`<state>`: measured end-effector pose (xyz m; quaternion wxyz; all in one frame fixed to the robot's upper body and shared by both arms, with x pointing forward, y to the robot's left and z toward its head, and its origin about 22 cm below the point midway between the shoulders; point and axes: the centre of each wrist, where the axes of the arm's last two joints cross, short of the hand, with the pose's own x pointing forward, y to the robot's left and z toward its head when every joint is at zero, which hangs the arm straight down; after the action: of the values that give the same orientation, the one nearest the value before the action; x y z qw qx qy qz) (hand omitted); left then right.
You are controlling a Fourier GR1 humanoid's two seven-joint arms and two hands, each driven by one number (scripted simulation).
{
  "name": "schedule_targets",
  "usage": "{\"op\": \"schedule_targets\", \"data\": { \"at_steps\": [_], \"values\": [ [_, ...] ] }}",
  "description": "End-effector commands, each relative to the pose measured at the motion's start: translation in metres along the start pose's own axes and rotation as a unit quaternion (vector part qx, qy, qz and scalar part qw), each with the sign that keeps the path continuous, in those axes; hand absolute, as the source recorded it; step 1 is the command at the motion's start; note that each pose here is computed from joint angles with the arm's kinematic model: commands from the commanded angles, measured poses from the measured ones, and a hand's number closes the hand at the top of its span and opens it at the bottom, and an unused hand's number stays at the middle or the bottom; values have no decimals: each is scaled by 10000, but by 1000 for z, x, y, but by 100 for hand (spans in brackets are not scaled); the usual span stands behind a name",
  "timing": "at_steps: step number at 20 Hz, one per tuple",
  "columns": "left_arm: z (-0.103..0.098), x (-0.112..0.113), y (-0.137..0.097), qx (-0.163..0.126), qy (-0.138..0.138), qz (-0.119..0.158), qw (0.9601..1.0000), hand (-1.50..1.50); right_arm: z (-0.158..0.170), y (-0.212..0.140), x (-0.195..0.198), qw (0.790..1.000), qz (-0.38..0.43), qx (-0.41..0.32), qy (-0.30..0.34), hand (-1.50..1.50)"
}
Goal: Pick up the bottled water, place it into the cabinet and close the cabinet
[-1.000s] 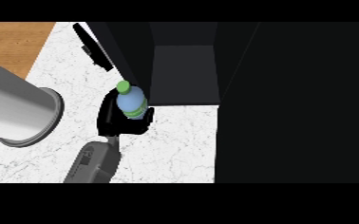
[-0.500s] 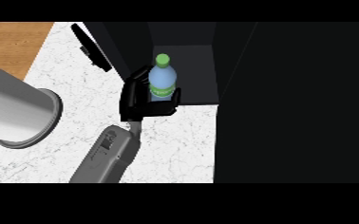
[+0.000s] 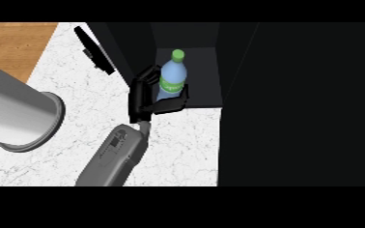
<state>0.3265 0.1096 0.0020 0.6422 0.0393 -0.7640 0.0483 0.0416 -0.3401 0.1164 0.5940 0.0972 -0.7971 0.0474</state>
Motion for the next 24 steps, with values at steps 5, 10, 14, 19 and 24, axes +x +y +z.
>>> {"op": "schedule_targets", "data": {
  "at_steps": [5, 10, 14, 19, 24],
  "values": [
    [-42, 21, -23, -119, 313, -70, 9994, 150, -5, 16, 17, 9988, -339, 120, -345, -150],
    [-45, 22, -29, 84, 119, -331, 9993, 150, -11, 13, 18, 9982, -313, 314, -398, -150],
    [-75, 26, -27, 167, 90, -432, 9989, 150, -4, 20, 21, 9988, -242, 290, -324, -150],
    [-98, 25, -14, 97, -27, -895, 9959, 150, -8, 14, 19, 9989, -238, 230, -339, -150],
    [-99, 18, -29, 69, 92, -1191, 9928, -150, -12, 6, 12, 9990, -233, 273, -273, -150]
  ]
}}
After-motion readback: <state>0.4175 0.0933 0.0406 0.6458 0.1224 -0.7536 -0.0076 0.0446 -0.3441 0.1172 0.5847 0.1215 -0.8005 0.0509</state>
